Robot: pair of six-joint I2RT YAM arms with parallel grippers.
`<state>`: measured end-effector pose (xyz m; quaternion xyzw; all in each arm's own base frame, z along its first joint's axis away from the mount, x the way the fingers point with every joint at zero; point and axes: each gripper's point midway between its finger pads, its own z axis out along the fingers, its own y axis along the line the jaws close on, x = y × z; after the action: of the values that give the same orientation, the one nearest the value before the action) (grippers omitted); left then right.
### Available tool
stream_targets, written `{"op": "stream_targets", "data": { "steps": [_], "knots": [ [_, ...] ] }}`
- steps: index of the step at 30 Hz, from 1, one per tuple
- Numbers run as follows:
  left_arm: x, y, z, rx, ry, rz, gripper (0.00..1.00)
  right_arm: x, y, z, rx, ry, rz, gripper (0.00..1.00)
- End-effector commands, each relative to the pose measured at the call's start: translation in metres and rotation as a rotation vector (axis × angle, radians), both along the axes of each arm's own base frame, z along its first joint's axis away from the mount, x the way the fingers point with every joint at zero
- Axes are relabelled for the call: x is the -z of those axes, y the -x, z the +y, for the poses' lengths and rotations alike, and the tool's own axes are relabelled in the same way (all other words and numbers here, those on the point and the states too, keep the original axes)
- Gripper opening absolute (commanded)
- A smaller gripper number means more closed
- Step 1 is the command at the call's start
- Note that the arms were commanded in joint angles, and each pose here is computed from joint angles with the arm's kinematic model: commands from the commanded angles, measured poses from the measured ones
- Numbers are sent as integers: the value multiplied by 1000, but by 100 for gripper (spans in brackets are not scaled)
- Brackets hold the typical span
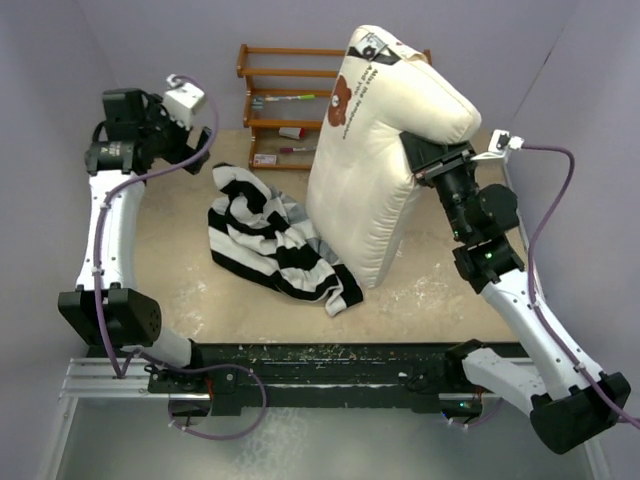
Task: Remove the pillowcase from the pillow
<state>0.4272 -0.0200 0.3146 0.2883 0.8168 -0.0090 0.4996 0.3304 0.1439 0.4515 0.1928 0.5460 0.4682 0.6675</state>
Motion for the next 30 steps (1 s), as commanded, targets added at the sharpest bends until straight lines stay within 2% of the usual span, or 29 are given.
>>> {"op": "stream_targets", "data": {
  "steps": [1, 5, 8, 13, 16, 17, 18, 22, 23, 27, 30],
  "knots": [
    [-44, 17, 15, -20, 177, 6, 100, -85, 43, -6, -35, -258, -244, 0],
    [-11, 42, 12, -43, 215, 39, 100, -18, 24, -37, 133, -371, -73, 0],
    [25, 57, 9, -70, 241, 36, 100, 42, 21, -66, 295, -375, 14, 0],
    [82, 74, 11, -106, 241, 78, 100, 138, 20, -85, 437, -256, 197, 0],
    [99, 77, 12, -112, 229, 79, 100, 187, 24, -90, 474, -174, 294, 0],
    [101, 78, 12, -113, 228, 79, 100, 203, 27, -91, 481, -145, 339, 5],
    [104, 78, 13, -116, 229, 84, 100, 216, 29, -91, 479, -117, 376, 17],
    [112, 75, 15, -145, 238, 93, 100, 247, 41, -80, 406, 95, 486, 93],
    [112, 75, 17, -154, 238, 90, 100, 252, 42, -75, 381, 161, 515, 99],
    [106, 71, 17, -175, 266, 58, 99, 273, 41, -72, 331, 523, 657, 100],
    [100, 69, 16, -189, 297, 22, 99, 276, 43, -82, 355, 646, 675, 100]
  ]
}}
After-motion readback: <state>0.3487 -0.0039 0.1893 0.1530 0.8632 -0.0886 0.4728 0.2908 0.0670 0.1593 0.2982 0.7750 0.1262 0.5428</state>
